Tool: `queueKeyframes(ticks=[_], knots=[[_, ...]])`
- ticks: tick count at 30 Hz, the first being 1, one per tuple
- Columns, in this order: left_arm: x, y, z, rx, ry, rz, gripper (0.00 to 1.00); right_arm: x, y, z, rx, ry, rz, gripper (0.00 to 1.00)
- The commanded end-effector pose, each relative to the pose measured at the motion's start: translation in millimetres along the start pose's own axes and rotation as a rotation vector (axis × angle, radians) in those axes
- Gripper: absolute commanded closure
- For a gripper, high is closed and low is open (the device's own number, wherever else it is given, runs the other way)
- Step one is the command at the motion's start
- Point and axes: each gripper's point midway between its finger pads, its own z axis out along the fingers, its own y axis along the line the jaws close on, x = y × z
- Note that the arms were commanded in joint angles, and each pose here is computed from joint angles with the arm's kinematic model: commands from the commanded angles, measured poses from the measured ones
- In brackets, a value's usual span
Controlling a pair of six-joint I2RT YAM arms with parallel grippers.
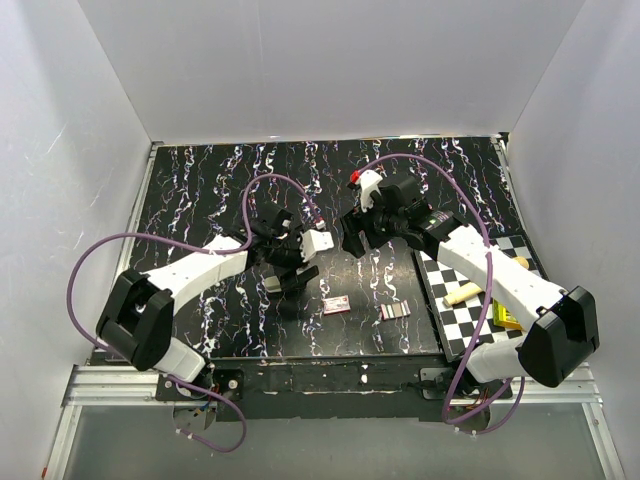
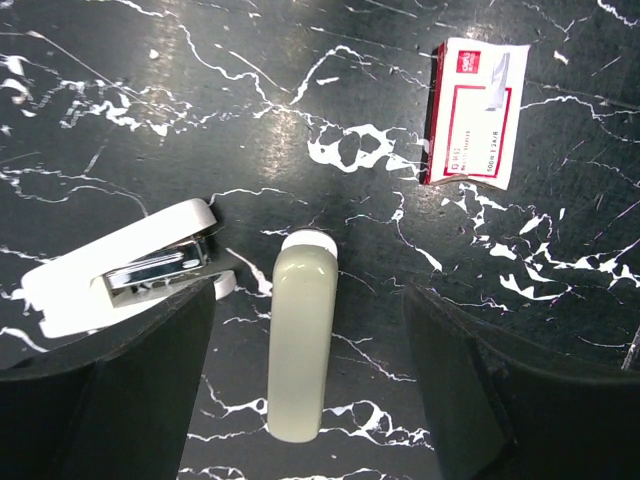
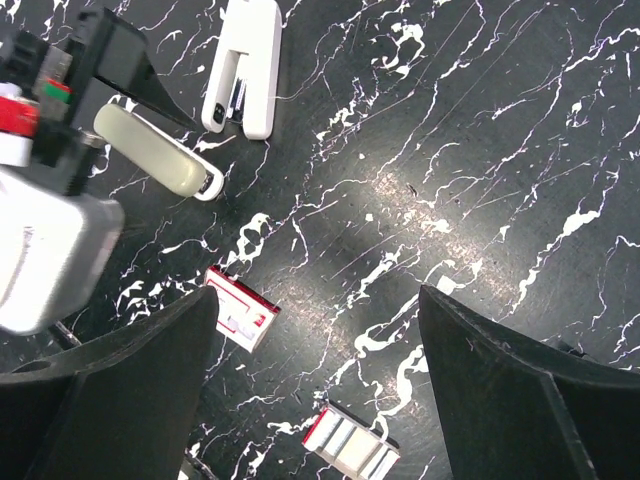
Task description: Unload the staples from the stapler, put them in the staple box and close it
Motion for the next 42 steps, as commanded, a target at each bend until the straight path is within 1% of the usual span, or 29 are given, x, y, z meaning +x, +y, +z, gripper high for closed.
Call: queueKeyframes(ticks=[1, 9, 15, 27, 33, 36, 38, 40, 42], knots=[[-7.5, -0.5, 1.3, 0.032, -0.026, 0.015, 0.26, -5.2, 9.4, -8.7, -0.029, -0.032, -0.002, 0.12], [0.7, 15.2, 1.0, -0.062, -0.002, 0.032, 0.2, 0.0, 12.6, -3.6, -0.047, -0.016, -0.005, 0.12], [11.9, 13.7, 8.9, -0.045, 0.029, 0.011, 0.19, 4.3, 14.4, -0.5, -0.055, -0.006, -0.006, 0.12], [20.9, 9.6, 21.1, -0.001, 0.039, -0.018, 0.2, 5.0, 20.9, 6.6, -0.084, 0.011, -0.01, 0.13], [26.1, 7.4, 27.7, 0.029, 0.062, -0.045, 0.28, 8.9, 23.3, 7.8, -0.093, 0.019, -0.013, 0.14], [25.6, 7.0, 29.1, 0.04, 0.062, -0.053, 0.37, 10.8, 22.9, 8.7, -0.091, 0.022, -0.017, 0.14], [27.0, 8.0, 29.8, 0.038, 0.068, -0.059, 0.4, 10.9, 23.3, 9.5, -0.092, 0.024, -0.019, 0.14], [27.1, 8.4, 30.2, 0.036, 0.072, -0.06, 0.45, 11.0, 23.9, 10.0, -0.093, 0.024, -0.018, 0.14], [26.5, 9.2, 30.3, 0.034, 0.072, -0.061, 0.54, 12.5, 24.6, 10.6, -0.094, 0.029, -0.021, 0.14]])
